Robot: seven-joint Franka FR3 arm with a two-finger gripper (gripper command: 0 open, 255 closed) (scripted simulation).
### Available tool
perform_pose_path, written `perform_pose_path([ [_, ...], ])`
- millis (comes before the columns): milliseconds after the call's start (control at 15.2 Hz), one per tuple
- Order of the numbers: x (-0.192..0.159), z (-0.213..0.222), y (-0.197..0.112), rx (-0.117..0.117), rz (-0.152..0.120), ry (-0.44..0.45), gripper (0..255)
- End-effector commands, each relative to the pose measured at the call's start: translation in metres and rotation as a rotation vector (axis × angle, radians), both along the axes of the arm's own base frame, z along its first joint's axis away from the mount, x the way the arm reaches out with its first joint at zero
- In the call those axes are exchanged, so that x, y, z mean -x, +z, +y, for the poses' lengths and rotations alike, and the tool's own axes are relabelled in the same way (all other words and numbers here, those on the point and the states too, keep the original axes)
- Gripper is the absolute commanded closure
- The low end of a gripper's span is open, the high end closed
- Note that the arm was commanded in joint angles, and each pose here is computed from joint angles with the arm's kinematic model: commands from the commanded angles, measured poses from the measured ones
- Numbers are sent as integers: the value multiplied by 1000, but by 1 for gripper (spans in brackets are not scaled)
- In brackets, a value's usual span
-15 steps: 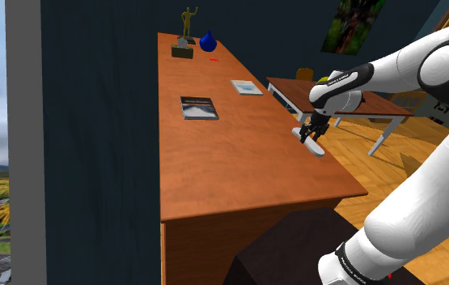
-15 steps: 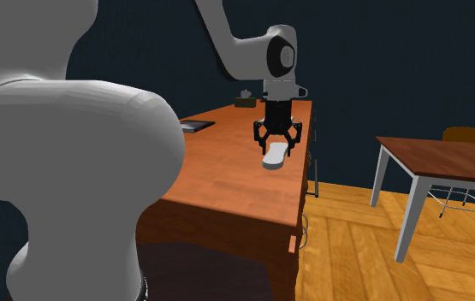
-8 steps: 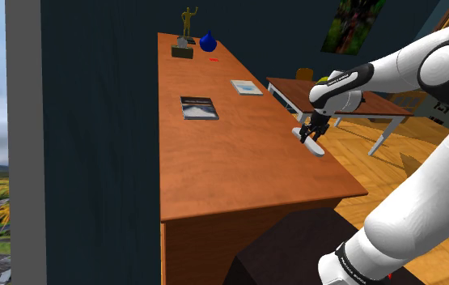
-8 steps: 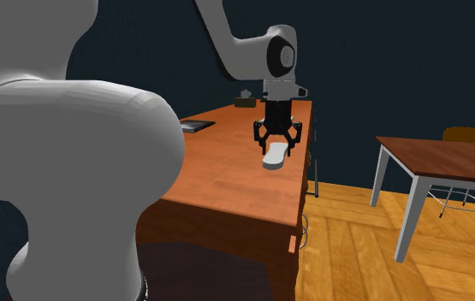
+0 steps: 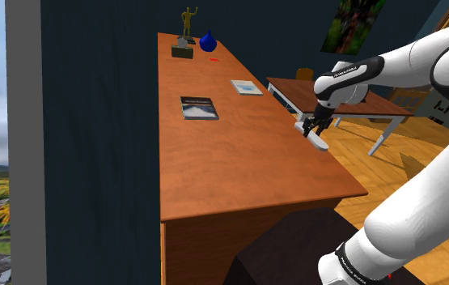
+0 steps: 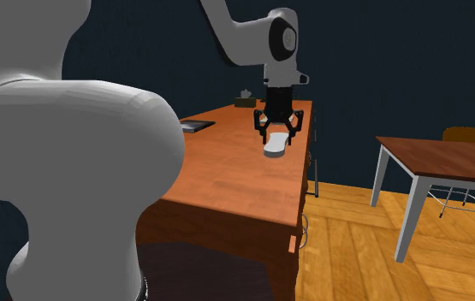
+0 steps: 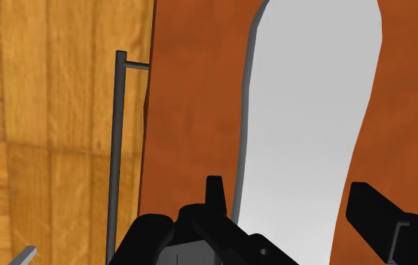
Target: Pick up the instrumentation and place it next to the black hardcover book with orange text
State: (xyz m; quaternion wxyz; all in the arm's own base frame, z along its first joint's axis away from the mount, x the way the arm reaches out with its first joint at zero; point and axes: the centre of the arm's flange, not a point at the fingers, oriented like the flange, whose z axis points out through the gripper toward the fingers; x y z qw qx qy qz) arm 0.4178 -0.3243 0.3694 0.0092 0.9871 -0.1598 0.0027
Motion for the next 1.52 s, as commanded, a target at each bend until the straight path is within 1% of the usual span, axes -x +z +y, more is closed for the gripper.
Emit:
perform_pose_path([
  [0,0,0,12,0,0,0,255],
  [528,0,0,51,0,0,0,255],
  [1452,-149,109,53,0,0,0,255],
])
